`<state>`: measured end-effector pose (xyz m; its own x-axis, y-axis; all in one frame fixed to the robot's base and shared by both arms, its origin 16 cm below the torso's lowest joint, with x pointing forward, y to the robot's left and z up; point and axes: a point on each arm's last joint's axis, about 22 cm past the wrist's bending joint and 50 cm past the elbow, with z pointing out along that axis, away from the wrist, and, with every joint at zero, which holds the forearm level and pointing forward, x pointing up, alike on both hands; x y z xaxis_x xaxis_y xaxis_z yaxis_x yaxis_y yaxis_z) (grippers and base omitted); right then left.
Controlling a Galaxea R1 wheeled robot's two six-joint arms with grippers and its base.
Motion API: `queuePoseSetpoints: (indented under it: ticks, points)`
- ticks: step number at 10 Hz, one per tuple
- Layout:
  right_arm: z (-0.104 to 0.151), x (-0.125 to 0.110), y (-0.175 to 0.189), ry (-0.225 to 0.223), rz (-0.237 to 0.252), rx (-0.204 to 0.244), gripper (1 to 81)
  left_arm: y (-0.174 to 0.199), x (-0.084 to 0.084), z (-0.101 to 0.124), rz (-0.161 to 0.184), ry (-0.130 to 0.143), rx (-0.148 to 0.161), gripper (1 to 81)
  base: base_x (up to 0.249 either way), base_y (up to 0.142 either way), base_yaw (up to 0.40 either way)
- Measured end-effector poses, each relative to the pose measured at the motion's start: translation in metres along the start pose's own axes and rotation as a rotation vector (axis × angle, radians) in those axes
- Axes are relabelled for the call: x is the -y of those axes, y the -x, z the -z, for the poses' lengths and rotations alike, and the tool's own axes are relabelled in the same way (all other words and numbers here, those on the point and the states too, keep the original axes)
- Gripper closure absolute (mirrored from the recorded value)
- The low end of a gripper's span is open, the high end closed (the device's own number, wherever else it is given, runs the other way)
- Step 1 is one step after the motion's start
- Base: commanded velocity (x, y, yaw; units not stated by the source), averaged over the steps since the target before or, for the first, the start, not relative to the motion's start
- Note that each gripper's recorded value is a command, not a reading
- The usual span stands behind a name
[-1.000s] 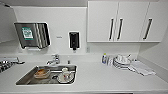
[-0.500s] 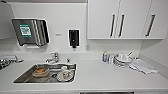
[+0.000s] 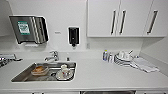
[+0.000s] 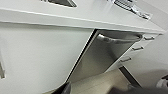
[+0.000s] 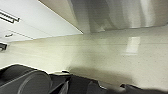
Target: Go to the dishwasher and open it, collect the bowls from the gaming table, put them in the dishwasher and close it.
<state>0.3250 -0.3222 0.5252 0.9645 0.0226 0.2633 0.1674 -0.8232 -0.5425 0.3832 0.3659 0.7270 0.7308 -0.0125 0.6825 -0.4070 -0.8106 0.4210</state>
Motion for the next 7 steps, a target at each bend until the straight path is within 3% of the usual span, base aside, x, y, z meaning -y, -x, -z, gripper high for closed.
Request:
queuePoseSetpoints:
  ticks: [5, 7]
  points:
    - [-0.003, -0.001, -0.001, 0.001, 0.005, 0.011, 1.0, 0.001, -0.001, -0.006, 0.0, 0.008, -0.001, 1.0, 0.0, 0.0, 0.0]
    - [0.001, 0.0, -0.025, 0.01, 0.029, 0.021, 1.0, 0.001, -0.012, -0.02, 0.002, 0.045, -0.005, 1.0, 0.0, 0.0, 0.0]
